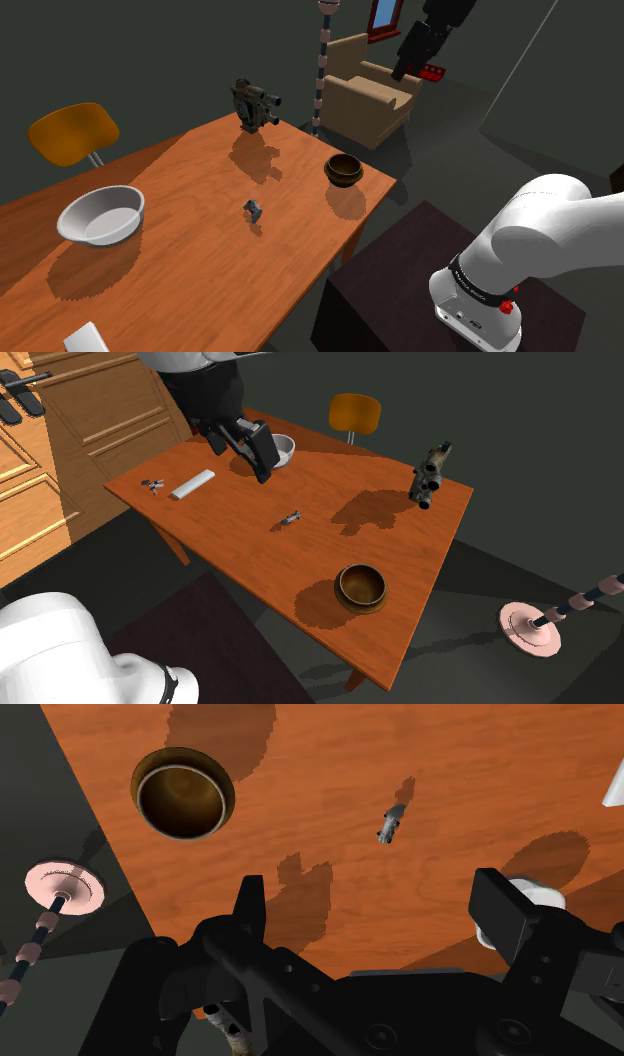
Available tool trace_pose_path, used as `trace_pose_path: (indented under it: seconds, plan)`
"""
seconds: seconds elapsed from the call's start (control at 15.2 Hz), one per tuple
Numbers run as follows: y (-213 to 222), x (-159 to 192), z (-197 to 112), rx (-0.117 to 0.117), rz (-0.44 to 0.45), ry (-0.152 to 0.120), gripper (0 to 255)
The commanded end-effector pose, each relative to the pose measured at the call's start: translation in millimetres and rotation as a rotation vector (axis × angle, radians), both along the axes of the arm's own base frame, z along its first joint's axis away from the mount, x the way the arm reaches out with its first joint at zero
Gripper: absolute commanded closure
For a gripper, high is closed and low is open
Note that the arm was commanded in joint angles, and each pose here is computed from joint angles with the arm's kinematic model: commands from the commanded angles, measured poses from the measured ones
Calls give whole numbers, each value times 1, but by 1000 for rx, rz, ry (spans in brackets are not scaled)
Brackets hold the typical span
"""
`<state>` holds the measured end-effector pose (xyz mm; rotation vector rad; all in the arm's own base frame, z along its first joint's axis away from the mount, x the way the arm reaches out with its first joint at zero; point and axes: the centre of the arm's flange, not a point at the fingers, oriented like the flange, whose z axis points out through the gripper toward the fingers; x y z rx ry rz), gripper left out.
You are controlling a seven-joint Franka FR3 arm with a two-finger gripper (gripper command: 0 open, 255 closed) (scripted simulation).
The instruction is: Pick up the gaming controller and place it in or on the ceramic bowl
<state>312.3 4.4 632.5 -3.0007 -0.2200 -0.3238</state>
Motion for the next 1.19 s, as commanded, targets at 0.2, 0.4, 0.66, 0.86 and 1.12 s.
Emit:
trace_pose_path:
  seconds: [0.2, 0.4, 0.66, 0.86, 1.12]
  plan:
    - [18, 20, -30, -7, 5, 4, 0]
    - [36, 39, -60, -13, 10, 8, 0]
    - [59, 64, -101, -22, 17, 13, 0]
    - [77, 83, -132, -28, 22, 17, 0]
    - [100, 108, -173, -37, 29, 23, 0]
